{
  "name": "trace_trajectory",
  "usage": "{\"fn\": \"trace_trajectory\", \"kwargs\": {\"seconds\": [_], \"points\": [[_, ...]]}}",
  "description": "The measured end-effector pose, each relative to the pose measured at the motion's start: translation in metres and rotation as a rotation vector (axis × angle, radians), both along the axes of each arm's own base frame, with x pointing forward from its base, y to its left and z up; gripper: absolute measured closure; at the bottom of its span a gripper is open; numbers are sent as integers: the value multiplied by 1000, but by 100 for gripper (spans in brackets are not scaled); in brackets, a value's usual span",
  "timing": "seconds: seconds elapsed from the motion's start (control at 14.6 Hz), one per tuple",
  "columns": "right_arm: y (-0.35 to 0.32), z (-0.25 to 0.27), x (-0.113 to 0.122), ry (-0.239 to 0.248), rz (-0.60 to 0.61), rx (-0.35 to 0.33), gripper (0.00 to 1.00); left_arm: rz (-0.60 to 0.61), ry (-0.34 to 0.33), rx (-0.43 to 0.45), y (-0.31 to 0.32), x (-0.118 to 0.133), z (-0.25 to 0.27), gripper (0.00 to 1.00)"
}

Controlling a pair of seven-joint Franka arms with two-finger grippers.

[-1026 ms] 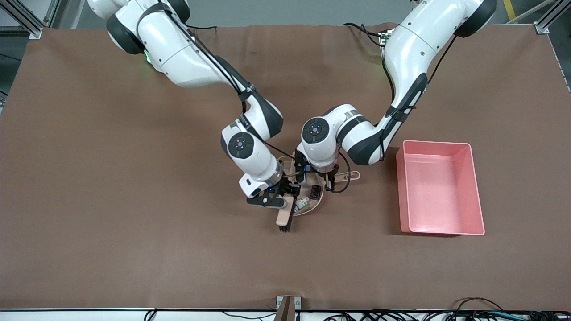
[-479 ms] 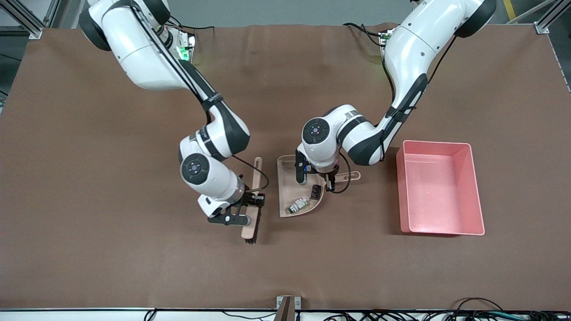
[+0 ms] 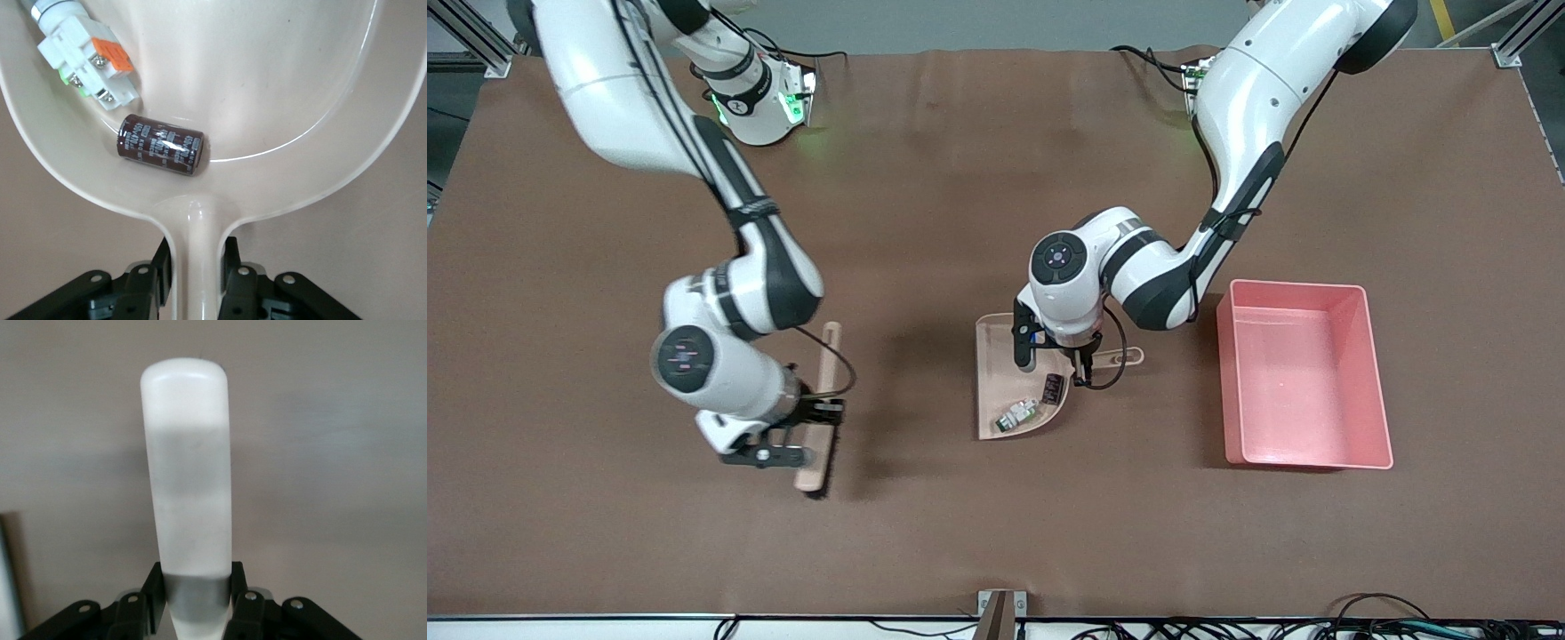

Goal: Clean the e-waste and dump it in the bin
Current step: 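Carry the dustpan to the bin with the left gripper while the right gripper withdraws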

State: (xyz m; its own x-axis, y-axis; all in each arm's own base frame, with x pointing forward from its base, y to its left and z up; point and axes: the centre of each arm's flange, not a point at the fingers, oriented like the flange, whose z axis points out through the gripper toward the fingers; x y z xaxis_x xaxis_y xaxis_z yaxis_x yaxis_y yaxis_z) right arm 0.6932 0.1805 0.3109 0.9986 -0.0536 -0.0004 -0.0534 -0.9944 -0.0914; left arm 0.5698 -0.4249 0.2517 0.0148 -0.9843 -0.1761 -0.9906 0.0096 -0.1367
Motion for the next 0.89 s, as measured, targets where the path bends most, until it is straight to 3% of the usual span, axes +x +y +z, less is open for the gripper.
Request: {"fn": "trace_trajectory", "kwargs": {"seconds": [0.27,0.41,0.62,0.89], "points": [[-116,65,-41,59,-3,-35,58,12,-39,-24,3,12,27,67],[-150,105,-70,56,29,-46,58,33,-63,-37,14,22,46,67],[-179,148,-118,41,60,-65,58,75,-114,-55,43,43,84,67],[-204,198,-165,62,60,-82,58,103,-142,-67,111,77,127,67]]}}
